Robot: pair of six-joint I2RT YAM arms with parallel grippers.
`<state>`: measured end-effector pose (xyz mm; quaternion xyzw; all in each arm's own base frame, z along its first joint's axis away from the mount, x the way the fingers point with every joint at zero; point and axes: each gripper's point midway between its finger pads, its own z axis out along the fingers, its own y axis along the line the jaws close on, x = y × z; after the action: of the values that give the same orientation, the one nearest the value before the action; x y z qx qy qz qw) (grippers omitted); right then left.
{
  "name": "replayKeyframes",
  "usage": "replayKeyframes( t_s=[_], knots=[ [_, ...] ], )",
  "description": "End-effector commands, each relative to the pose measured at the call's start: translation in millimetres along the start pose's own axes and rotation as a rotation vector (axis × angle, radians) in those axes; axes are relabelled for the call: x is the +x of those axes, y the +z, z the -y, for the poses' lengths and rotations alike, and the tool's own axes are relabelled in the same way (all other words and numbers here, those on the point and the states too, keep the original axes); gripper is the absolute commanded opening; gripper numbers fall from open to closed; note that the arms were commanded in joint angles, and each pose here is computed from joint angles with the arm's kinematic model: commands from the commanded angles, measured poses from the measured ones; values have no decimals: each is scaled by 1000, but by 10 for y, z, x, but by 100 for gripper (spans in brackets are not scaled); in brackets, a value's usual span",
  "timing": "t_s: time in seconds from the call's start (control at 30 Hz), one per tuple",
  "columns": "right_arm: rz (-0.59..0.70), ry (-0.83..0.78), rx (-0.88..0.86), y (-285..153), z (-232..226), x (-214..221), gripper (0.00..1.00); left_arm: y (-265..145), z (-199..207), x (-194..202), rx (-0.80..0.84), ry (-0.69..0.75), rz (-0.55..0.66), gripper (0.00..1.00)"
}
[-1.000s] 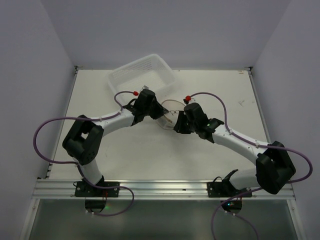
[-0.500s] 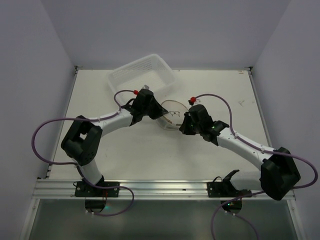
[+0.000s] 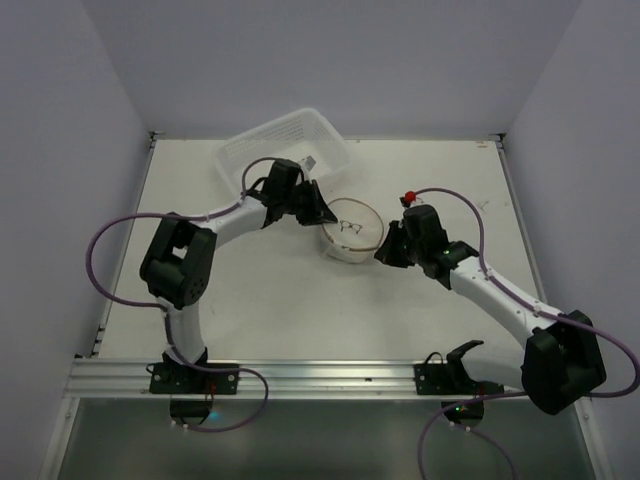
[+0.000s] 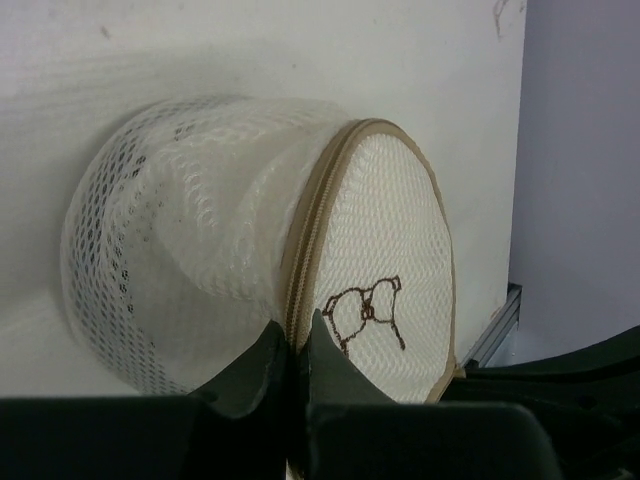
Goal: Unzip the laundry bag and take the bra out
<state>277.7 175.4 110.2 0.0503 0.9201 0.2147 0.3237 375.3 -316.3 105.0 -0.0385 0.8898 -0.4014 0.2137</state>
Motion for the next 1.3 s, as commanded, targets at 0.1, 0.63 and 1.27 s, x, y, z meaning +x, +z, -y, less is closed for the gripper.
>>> replayKeyframes(
  t_s=[0.1, 0.63, 1.27],
  knots=[
    [-63, 13, -153, -23, -364, 143, 0, 154, 320, -586, 86, 119, 23, 23],
    [-92, 21, -227, 227, -961, 139, 0, -498, -101, 99, -183, -137, 168, 95],
    [-69, 87, -8, 142, -59, 179, 0, -280, -77, 309, -194, -90, 103, 0]
  ],
)
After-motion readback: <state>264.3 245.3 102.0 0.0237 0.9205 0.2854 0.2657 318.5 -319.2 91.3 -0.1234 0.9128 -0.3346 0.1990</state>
